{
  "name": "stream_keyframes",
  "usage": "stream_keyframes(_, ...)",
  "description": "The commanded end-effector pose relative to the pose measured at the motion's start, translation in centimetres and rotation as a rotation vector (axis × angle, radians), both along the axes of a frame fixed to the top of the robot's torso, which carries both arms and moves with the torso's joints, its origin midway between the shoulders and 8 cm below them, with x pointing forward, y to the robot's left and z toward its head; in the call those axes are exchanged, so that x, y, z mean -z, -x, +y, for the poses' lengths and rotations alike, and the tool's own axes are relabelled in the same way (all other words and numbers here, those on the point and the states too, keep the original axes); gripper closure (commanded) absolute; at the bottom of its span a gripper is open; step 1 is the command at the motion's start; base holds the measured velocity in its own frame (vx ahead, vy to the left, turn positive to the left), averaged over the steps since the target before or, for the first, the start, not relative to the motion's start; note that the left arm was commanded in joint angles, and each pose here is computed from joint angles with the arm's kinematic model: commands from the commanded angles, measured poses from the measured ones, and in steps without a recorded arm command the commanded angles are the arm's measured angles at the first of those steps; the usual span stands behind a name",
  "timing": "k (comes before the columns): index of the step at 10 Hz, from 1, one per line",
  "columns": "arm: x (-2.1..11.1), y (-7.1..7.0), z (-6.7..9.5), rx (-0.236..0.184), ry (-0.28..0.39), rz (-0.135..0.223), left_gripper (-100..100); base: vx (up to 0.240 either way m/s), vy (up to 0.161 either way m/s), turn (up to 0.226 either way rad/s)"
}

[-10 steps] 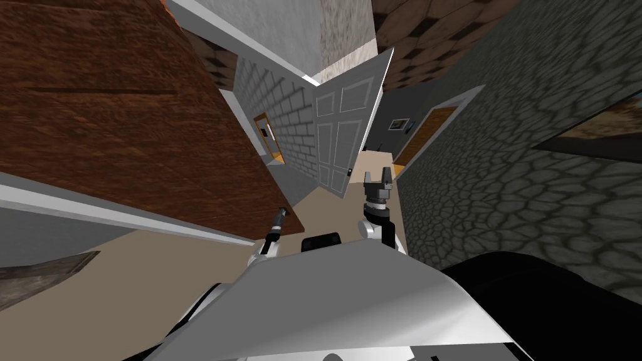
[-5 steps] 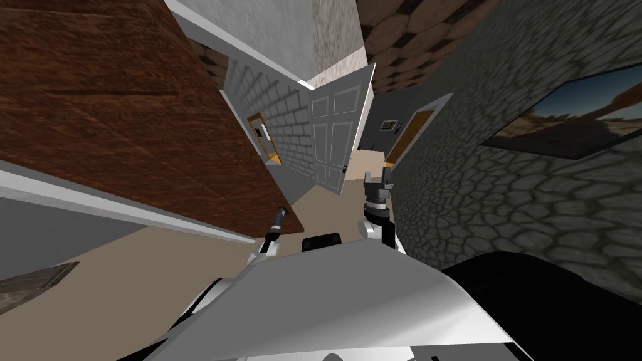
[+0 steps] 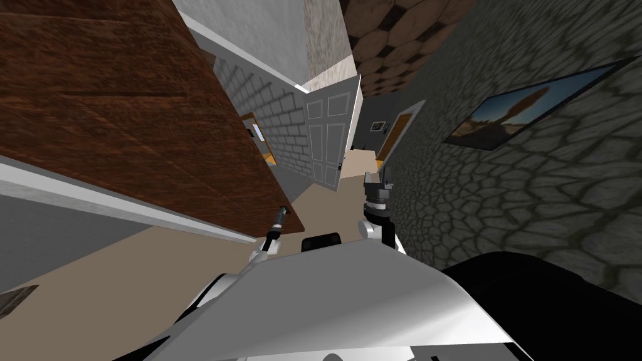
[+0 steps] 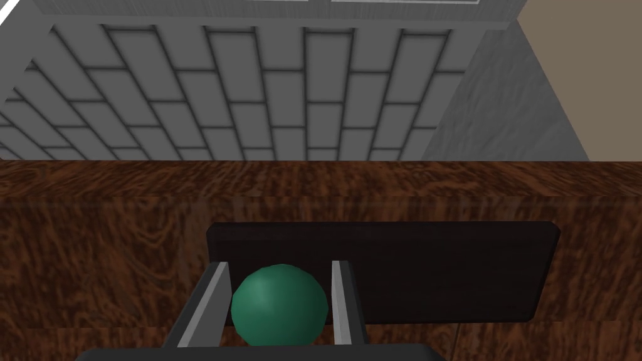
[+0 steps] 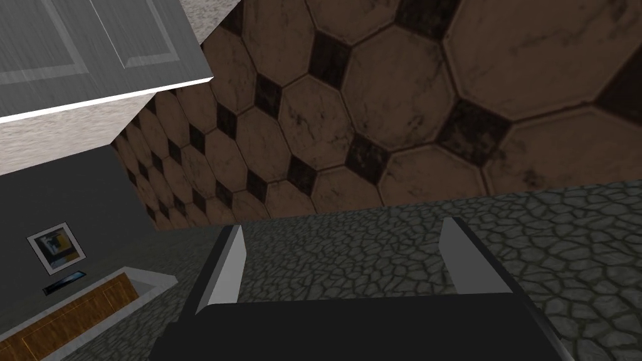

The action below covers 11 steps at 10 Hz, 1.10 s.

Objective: Pull the door open

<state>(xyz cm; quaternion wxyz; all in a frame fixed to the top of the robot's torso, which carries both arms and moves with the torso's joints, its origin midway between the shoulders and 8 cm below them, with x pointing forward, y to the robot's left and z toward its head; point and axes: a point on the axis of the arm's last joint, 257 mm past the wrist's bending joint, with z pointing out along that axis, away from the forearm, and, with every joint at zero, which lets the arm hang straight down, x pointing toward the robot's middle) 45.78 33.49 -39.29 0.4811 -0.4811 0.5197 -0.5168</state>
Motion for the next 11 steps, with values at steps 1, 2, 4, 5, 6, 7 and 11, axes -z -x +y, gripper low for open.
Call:
stream_keyframes(1,-0.1,-0.3,-0.6,0.011,0.003,-0.003,100,-0.133,0.108,-0.087)
stream_keyframes(2,-0.1,-0.3,-0.6,0.012,0.003,-0.003,100,-0.167,0.107,-0.108)
stream_keyframes(4,-0.1,-0.4,-0.9,0.014,0.004,-0.002,100,-0.089,0.069,-0.053)
stream_keyframes(5,0.0,-0.2,-0.7,0.011,0.005,0.002,100,-0.148,0.015,-0.201)
stream_keyframes(6,0.0,-0.2,-0.6,0.009,0.005,0.002,100,-0.189,0.029,-0.166)
stream_keyframes(7,0.0,-0.2,-0.3,0.004,0.005,0.001,100,-0.196,0.052,-0.161)
stream_keyframes(11,-0.1,0.0,1.0,-0.020,0.003,-0.001,100,-0.206,0.106,-0.248)
